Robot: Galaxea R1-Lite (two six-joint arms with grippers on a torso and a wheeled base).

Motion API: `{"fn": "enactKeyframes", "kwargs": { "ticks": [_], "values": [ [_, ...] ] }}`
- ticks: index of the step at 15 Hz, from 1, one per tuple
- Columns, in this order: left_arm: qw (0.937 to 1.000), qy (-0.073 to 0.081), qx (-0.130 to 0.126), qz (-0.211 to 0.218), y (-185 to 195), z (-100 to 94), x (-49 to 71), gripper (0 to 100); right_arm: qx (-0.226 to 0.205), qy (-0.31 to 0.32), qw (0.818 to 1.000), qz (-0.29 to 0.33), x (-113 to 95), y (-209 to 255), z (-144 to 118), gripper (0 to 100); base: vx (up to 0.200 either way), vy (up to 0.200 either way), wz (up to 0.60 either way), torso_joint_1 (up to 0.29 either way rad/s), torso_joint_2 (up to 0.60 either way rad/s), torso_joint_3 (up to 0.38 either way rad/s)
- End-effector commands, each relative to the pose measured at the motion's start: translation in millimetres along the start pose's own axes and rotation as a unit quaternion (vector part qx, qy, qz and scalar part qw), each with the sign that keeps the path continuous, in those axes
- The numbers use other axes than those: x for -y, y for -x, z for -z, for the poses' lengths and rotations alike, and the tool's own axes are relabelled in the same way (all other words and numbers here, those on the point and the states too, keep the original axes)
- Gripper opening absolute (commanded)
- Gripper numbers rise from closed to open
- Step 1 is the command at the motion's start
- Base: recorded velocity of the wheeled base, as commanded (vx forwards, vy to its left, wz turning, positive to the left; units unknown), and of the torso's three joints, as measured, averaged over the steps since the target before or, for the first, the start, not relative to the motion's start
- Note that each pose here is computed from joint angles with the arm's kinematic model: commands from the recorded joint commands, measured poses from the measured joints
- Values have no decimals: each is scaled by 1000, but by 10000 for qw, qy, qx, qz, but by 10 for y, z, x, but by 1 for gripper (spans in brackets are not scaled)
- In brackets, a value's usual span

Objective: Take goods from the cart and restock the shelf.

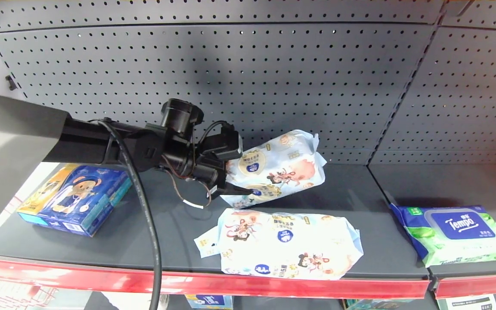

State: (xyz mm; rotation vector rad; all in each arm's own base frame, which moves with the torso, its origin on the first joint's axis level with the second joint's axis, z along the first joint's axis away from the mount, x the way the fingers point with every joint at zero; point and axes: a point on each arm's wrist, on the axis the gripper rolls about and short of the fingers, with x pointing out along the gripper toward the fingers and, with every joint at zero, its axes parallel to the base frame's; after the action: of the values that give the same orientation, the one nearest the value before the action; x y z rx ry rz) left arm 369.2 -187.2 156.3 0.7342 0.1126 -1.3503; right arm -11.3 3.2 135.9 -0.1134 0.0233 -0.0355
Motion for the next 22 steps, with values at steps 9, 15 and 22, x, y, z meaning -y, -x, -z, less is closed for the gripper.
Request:
{"fn": "enactKeyframes", "kwargs": {
  "ticks": [9, 15, 22],
  "values": [
    [9998, 2, -4, 175, -228, 63, 8, 100, -85, -9, 10000, -10, -4, -15, 45, 100, 0, 0, 0, 0, 0, 0],
    [10000, -43, 39, 7, -93, 31, -60, 100, -92, -10, 10000, -11, -8, -8, 78, 100, 0, 0, 0, 0, 0, 0],
    [9991, -298, 258, -184, -17, -215, -153, 100, -115, -5, 9999, -13, -13, -7, 108, 100, 0, 0, 0, 0, 0, 0]
  ]
}}
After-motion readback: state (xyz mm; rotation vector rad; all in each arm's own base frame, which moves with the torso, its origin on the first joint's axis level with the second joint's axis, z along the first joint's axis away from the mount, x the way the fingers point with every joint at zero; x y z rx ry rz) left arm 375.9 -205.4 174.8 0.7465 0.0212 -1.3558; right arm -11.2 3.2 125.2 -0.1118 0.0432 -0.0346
